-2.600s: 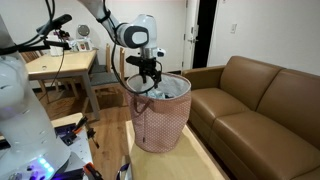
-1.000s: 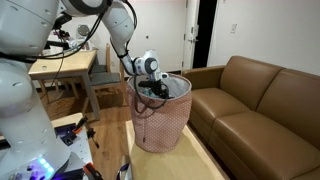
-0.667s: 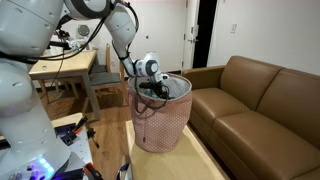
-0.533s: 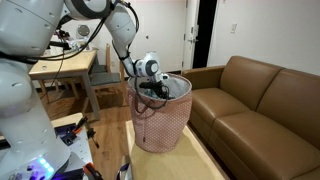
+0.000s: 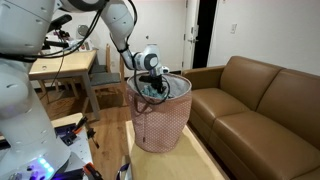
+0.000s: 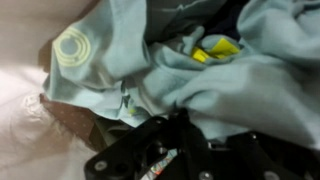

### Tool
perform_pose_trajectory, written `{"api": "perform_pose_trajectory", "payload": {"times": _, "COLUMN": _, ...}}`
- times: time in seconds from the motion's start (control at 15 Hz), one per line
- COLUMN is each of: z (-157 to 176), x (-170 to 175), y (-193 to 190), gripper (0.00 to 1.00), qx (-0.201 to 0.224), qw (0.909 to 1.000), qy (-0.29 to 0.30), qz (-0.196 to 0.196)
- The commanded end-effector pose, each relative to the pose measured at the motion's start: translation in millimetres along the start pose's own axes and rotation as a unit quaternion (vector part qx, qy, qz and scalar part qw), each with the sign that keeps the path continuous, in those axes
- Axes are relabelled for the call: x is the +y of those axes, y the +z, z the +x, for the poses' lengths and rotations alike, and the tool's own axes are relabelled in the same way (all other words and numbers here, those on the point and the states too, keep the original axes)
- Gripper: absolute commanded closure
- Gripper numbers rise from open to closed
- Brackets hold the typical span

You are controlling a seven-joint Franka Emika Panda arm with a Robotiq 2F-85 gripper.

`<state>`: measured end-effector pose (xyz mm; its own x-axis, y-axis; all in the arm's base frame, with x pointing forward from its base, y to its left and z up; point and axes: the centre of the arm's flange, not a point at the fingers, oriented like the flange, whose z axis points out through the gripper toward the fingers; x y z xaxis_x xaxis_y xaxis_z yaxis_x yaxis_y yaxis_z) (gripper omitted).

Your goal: Remove the green cloth from the open bag

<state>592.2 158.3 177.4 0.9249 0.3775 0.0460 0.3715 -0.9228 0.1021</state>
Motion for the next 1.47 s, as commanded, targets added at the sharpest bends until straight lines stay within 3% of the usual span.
{"api": "perform_pose_trajectory", "payload": {"times": 0.0, "z": -26, "x": 11, "y": -56, "gripper": 0.92, "qx": 0.028, "qw": 0.9993, "qy": -0.014, "qz": 0.020}}
{"api": "perform_pose_trajectory", "payload": {"times": 0.33, "z": -55, "x": 29, "y": -125, "gripper": 0.93, "qx": 0.055, "qw": 0.9985, "qy": -0.005, "qz": 0.008}}
{"api": "perform_pose_trajectory", "payload": {"times": 0.53, "z": -93, "x": 39, "y": -174, "gripper": 0.93, "qx": 0.099, "qw": 0.9950, "qy": 0.011, "qz": -0.012}}
{"api": "perform_pose_trajectory", "payload": {"times": 0.6, "z": -99, "x": 40, "y": -181, "gripper": 0.94, "qx": 0.099, "qw": 0.9950, "qy": 0.005, "qz": -0.014}}
{"api": "perform_pose_trajectory", "payload": {"times": 0.67, "z": -62, "x": 36, "y": -154, "gripper": 0.87, "qx": 0.081, "qw": 0.9965, "qy": 0.014, "qz": -0.013}}
{"api": "perform_pose_trajectory", "payload": {"times": 1.0, "z": -88, "x": 37, "y": -197, "gripper": 0.93, "qx": 0.114, "qw": 0.9924, "qy": 0.031, "qz": -0.037}}
{"api": "perform_pose_trajectory", "payload": {"times": 1.27, "z": -111, "x": 55, "y": -270, "gripper": 0.93, "qx": 0.154, "qw": 0.9840, "qy": 0.073, "qz": -0.053}}
{"api": "perform_pose_trajectory", "payload": {"times": 1.4, "z": -128, "x": 78, "y": -307, "gripper": 0.93, "qx": 0.151, "qw": 0.9823, "qy": 0.101, "qz": -0.047}}
